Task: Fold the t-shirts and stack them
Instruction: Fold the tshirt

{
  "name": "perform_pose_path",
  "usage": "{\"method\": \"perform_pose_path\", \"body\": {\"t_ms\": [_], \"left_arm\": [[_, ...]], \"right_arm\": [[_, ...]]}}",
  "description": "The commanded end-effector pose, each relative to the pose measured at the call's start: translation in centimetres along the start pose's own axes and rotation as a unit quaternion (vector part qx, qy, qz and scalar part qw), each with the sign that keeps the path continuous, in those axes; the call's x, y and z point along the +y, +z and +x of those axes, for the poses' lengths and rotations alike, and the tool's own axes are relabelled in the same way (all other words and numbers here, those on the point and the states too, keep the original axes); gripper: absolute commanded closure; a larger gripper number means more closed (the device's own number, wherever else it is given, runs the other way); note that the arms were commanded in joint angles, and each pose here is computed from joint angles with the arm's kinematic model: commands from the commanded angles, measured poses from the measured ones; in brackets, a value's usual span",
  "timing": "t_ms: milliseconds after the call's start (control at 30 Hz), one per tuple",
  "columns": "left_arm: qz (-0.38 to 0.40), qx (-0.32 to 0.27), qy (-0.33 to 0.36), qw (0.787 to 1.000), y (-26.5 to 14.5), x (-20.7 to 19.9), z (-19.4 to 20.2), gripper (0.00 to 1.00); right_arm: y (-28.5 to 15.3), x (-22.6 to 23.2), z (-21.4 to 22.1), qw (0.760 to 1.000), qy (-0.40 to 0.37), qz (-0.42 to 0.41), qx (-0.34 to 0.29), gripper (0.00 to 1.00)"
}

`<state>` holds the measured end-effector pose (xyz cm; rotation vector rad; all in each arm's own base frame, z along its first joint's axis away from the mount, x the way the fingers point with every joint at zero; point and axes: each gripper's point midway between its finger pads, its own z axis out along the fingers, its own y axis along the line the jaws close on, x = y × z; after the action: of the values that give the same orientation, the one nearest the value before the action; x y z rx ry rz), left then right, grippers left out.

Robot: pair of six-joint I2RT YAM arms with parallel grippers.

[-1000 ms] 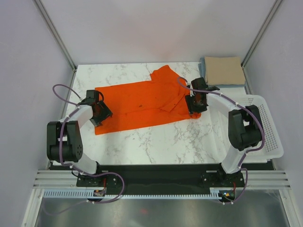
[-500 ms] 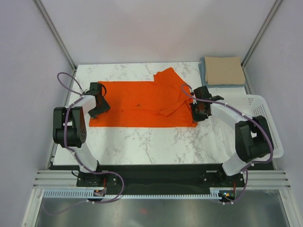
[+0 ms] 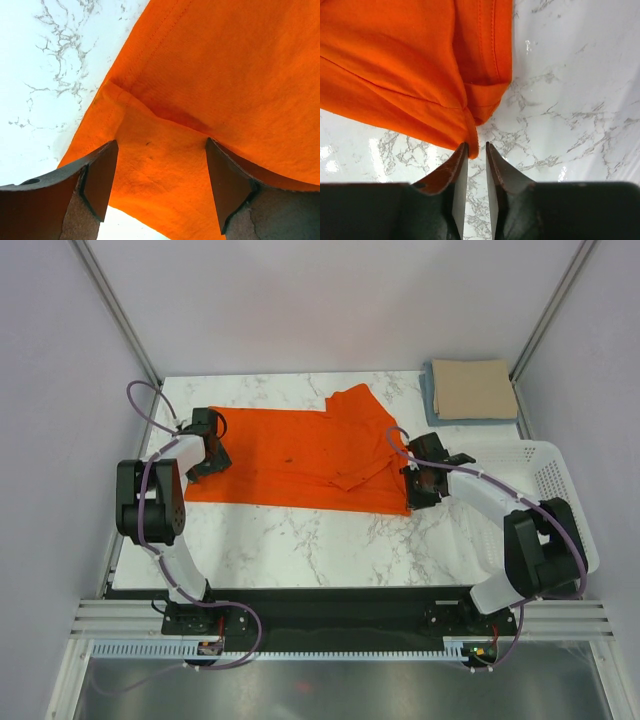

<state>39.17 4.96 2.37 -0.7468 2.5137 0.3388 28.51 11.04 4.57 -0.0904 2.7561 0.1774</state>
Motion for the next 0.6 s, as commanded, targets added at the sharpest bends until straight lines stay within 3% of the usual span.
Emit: {"method": "perform_pose_path", "body": {"t_ms": [0, 100, 200, 267, 400, 567], "left_arm": [[-0.040, -0.003, 0.033, 0.999, 0.7, 1.7, -0.2, 0.21], [-0.029, -0.022, 0.032, 0.999, -0.7, 1.6, -1.5, 0.21], [-0.019, -0.052, 0.022, 0.998, -2.7, 1.8, -3.3, 0.20], [-0.004, -0.062, 0.018, 0.998, -3.8, 1.5, -3.9, 0.20], [0.036, -0.089, 0.013, 0.995, -7.0, 0.2, -4.3, 0.20], [0.145, -0.053, -0.026, 0.988, -9.3, -3.5, -1.9, 0.20]], "right_arm": [[-1.1, 0.1, -0.5, 0.999, 0.029, 0.003, -0.025, 0.71], [-1.7, 0.1, -0.3, 0.998, 0.058, 0.009, -0.025, 0.62], [-2.2, 0.6, 0.4, 0.995, 0.099, 0.000, -0.015, 0.62], [-2.4, 2.1, 0.8, 0.995, 0.082, -0.049, -0.012, 0.61], [-2.8, 1.7, 1.5, 0.998, 0.036, -0.046, -0.019, 0.60], [-1.5, 1.0, 2.5, 0.999, 0.032, -0.023, 0.006, 0.61]]}}
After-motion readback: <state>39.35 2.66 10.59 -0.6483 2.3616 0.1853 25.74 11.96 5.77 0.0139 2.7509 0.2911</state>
